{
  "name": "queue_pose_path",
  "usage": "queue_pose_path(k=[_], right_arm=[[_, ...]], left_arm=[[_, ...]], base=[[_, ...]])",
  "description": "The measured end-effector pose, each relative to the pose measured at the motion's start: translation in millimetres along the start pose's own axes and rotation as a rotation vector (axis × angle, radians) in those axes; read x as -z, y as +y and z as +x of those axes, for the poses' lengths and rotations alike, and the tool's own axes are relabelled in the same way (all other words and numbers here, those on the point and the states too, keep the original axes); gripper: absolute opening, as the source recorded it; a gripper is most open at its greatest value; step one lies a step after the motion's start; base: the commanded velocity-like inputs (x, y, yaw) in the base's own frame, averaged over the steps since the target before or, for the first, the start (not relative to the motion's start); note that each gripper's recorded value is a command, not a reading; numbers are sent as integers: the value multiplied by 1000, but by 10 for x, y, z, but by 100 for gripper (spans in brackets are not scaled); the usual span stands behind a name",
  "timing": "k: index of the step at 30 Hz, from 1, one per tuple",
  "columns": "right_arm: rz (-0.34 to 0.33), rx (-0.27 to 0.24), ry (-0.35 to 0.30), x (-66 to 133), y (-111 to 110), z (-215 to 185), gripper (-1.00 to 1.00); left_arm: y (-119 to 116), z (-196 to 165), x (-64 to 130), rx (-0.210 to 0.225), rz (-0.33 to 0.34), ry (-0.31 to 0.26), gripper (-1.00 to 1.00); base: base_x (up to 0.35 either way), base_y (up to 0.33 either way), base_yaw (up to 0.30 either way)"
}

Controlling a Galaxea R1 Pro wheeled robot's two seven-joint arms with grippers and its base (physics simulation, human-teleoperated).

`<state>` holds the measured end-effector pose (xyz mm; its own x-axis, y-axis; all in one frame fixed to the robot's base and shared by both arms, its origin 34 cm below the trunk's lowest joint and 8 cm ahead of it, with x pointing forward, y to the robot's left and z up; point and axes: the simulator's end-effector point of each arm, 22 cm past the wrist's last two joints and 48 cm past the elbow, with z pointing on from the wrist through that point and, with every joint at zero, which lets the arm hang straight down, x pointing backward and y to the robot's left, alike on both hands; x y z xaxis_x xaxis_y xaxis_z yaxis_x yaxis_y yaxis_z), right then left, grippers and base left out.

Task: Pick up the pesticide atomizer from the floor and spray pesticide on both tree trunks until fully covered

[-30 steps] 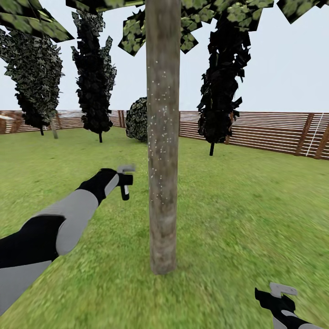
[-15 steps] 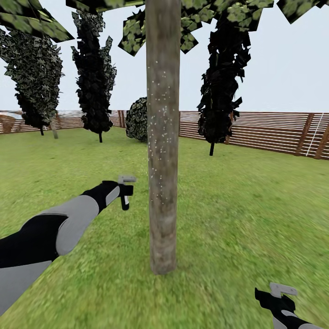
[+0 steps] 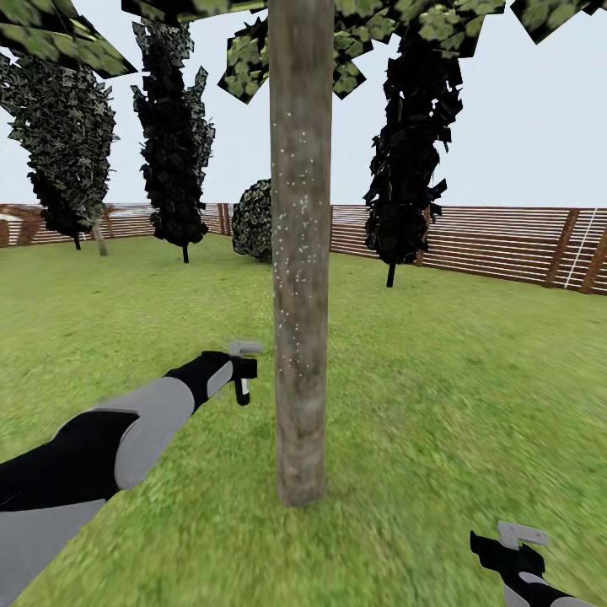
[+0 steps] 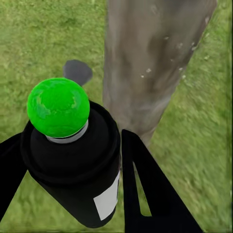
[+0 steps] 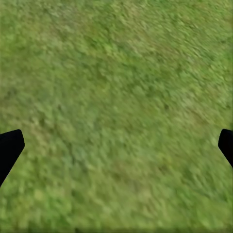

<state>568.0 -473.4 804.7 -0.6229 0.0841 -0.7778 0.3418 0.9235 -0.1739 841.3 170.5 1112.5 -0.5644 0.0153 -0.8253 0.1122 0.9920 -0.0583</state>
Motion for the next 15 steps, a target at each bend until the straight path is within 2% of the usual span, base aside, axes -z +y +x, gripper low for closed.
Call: queue_pose_path(k=[4, 6, 12, 15], right_arm=[[0, 0, 0, 0, 0, 0, 100], [0, 0, 1, -3, 1, 1, 100], [0, 0, 0, 0, 0, 0, 100], [0, 0, 0, 0, 0, 0, 100]], left_arm=[[-87, 213, -57, -4, 11, 8, -100], [-106, 527, -123, 0, 14, 34, -100], [-114, 696, -153, 2, 15, 30, -100], [-114, 915, -179, 6, 16, 57, -100]], base=[[0, 0, 0], [0, 0, 0], [0, 0, 0], [0, 0, 0]])
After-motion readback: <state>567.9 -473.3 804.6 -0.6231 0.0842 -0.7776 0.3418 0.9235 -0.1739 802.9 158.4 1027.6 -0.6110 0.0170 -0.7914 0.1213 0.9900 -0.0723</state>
